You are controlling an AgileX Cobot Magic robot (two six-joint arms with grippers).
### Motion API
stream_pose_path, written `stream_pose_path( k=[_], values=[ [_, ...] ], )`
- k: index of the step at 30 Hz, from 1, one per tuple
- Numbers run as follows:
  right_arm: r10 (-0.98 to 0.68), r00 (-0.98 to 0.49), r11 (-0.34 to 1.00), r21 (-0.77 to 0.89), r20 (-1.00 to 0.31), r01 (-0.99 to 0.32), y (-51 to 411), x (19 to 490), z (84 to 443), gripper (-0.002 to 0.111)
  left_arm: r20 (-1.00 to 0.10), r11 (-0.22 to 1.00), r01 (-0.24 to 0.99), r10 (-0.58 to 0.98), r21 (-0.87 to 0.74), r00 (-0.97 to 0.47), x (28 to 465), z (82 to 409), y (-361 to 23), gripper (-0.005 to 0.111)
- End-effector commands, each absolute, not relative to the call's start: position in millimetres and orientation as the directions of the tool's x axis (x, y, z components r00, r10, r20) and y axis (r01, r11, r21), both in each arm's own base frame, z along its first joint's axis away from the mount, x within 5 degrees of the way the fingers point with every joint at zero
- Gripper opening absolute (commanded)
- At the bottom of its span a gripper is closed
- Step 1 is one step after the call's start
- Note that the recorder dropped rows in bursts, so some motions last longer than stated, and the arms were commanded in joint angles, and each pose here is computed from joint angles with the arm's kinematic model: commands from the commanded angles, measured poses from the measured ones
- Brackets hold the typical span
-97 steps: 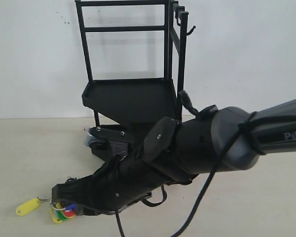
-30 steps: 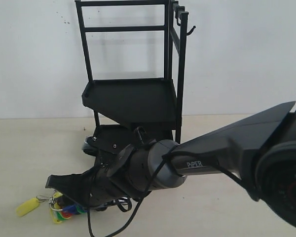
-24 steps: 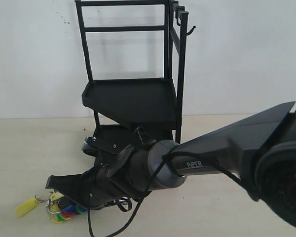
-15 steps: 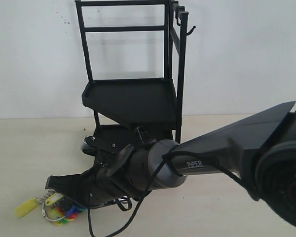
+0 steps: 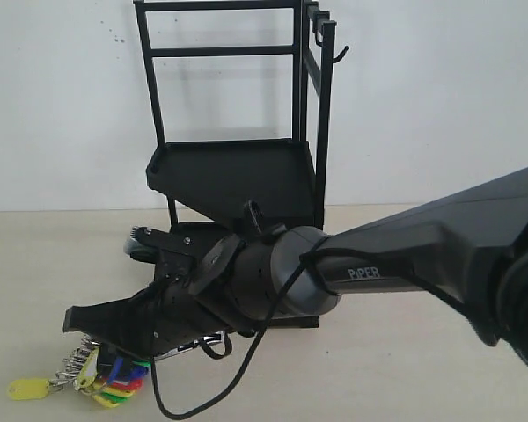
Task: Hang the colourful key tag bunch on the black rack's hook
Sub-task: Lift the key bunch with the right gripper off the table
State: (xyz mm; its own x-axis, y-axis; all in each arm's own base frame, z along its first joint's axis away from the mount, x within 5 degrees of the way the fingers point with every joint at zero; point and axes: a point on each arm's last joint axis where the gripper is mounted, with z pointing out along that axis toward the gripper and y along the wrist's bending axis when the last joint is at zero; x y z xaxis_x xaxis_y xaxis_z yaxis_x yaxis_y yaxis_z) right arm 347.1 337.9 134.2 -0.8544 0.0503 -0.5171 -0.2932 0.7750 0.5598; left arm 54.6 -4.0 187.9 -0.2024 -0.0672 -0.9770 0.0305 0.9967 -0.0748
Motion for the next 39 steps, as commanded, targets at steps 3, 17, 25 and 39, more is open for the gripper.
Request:
stream_pose_path(
  k=[3, 17, 25, 39],
  values=[
    [-0.025, -0.830, 0.747, 0.541, -0.557, -0.386, 338.6, 340.8, 157.9, 0.000, -0.979, 0.997, 0.028, -0.060, -0.066, -0.196, 54.7, 187.6, -3.6, 0.004],
    [-0.261, -0.642, 0.655, 0.356, -0.721, -0.666, 333.9, 308.7, 243.9, 0.000, -0.979, 0.997, 0.028, -0.060, -0.066, -0.196, 54.7, 187.6, -3.6, 0.004],
    [-0.490, -0.458, 0.534, 0.159, -0.742, -0.830, 328.4, 273.7, 282.5, 0.000, -0.979, 0.997, 0.028, -0.060, -0.066, -0.196, 54.7, 187.6, -3.6, 0.004],
    [-0.568, -0.426, 0.572, 0.034, -0.704, -0.819, 324.4, 250.9, 300.2, 0.000, -0.979, 0.997, 0.028, -0.060, -0.066, -0.196, 54.7, 187.6, -3.6, 0.004]
  ],
)
